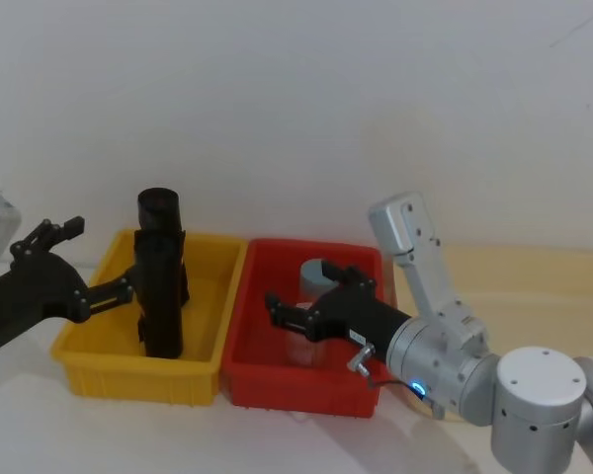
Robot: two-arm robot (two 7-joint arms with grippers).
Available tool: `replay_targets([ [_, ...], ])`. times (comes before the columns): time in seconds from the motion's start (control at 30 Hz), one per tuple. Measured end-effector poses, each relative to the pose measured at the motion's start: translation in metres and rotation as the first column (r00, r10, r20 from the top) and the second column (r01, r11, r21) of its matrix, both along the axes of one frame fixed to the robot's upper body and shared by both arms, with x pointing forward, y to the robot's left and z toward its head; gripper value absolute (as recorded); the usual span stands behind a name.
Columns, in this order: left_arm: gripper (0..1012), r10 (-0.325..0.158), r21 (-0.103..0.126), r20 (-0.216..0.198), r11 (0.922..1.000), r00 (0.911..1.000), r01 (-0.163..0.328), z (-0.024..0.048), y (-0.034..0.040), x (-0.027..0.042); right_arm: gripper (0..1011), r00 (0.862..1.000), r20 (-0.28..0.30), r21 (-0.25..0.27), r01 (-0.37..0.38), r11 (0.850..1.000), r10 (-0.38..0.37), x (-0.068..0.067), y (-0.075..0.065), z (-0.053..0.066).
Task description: Pick up the garbage bag with the one hand and transfer it to the other hand.
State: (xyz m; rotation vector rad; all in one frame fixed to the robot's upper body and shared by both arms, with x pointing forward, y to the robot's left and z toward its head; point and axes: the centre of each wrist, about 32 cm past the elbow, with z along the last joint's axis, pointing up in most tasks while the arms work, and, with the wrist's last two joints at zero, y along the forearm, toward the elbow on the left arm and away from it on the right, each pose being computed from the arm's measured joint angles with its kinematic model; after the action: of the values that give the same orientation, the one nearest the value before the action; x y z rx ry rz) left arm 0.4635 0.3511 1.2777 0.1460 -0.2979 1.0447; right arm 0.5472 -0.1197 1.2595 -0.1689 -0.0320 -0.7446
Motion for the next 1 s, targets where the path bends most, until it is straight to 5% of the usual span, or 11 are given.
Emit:
replay_targets([
  [0.2,1002,0.027,-0.016,-0.019,0.9995,0.9995,-0.027,-0.0083,0.0040,0.0052,1001,1.000,-0.019,-0.014,0.004,1.000,-0.004,0.002,-0.002,-0.005],
  [0.47,1001,0.029,-0.076,-0.056,0.9965,0.9980,-0.033,-0.0209,0.0060,0.0153,1002,0.999,-0.040,-0.015,0.020,1.000,-0.021,0.003,-0.006,-0.012],
  [0.67,1002,0.004,-0.131,-0.100,0.9913,0.9949,-0.017,-0.0357,0.0002,0.0294,1002,0.998,-0.054,-0.012,0.033,0.999,-0.033,0.003,-0.009,-0.016],
  [1.0,1002,-0.026,-0.172,-0.132,0.9850,0.9909,0.003,-0.0468,-0.0087,0.0476,1002,0.996,-0.073,-0.010,0.042,0.999,-0.042,0.005,-0.013,-0.020],
])
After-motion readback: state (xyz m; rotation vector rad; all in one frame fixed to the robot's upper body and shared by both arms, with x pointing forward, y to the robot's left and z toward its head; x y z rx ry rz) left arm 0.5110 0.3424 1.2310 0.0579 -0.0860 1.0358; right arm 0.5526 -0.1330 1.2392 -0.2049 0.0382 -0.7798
